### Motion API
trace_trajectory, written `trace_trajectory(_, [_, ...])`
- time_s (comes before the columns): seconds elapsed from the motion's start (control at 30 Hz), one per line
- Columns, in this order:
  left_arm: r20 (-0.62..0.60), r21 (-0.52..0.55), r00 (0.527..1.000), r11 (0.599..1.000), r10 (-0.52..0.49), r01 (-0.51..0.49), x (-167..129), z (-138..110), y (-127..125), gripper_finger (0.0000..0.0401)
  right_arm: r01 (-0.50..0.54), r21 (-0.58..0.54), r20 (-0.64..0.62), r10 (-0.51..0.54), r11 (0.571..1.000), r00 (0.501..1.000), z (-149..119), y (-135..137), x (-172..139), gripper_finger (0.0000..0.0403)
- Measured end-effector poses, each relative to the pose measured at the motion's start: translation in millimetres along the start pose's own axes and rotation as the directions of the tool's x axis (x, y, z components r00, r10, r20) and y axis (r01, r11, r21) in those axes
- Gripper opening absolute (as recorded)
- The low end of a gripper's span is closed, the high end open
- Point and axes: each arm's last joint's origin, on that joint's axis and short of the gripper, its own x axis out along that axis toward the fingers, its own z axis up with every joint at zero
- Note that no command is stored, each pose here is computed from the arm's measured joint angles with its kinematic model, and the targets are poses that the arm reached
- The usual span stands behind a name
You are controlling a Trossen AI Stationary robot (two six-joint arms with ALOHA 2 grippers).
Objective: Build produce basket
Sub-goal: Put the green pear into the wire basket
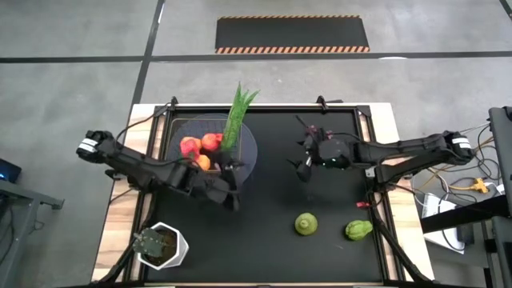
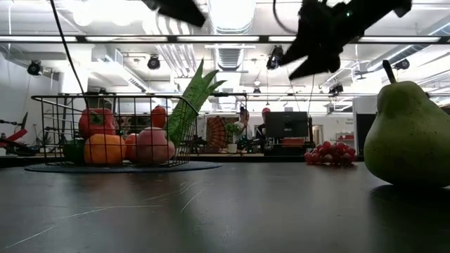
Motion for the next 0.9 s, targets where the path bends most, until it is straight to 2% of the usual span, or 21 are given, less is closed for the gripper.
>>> trace_trajectory(0.1, [0.097, 0.057, 0.995, 0.998, -0.030, 0.024, -6, 10, -8, 0.0322, -0.143, 0.006, -0.144, 0.143, 0.990, 0.979, -3, 3, 4, 0.0365])
trace_trajectory(0.17, [0.129, 0.080, 0.991, 0.996, -0.037, 0.027, -8, 13, -10, 0.0322, -0.276, 0.032, -0.225, 0.276, 0.961, 0.934, -4, 8, 3, 0.0365])
trace_trajectory(0.23, [0.140, 0.099, 0.989, 0.995, -0.038, 0.025, -9, 14, -11, 0.0322, -0.430, 0.042, -0.310, 0.421, 0.902, 0.853, -8, 16, -1, 0.0365])
trace_trajectory(0.33, [0.139, 0.121, 0.990, 0.992, -0.037, 0.020, -8, 14, -11, 0.0322, -0.640, 0.045, -0.407, 0.599, 0.767, 0.690, -19, 33, -11, 0.0365])
trace_trajectory(0.37, [0.138, 0.124, 0.990, 0.992, -0.037, 0.020, -8, 13, -11, 0.0322, -0.675, 0.046, -0.425, 0.626, 0.737, 0.654, -22, 40, -15, 0.0365])
trace_trajectory(0.43, [0.135, 0.127, 0.990, 0.992, -0.037, 0.020, -8, 12, -11, 0.0322, -0.700, 0.045, -0.447, 0.641, 0.713, 0.624, -27, 52, -23, 0.0365])
trace_trajectory(0.5, [0.133, 0.127, 0.990, 0.992, -0.037, 0.020, -7, 12, -11, 0.0322, -0.692, 0.019, -0.465, 0.619, 0.722, 0.633, -34, 63, -31, 0.0365])
trace_trajectory(0.67, [0.150, 0.118, 0.988, 0.993, -0.042, 0.025, -9, 12, -14, 0.0322, -0.597, -0.114, -0.496, 0.476, 0.794, 0.727, -55, 84, -49, 0.0365])
trace_trajectory(0.77, [0.154, 0.120, 0.987, 0.992, -0.049, 0.030, -10, 12, -16, 0.0322, -0.572, -0.176, -0.481, 0.437, 0.801, 0.760, -65, 96, -56, 0.0365])
trace_trajectory(0.9, [0.189, 0.094, 0.981, 0.995, -0.049, 0.032, -11, 16, -16, 0.0322, -0.568, -0.207, -0.450, 0.438, 0.797, 0.778, -76, 108, -56, 0.0365])
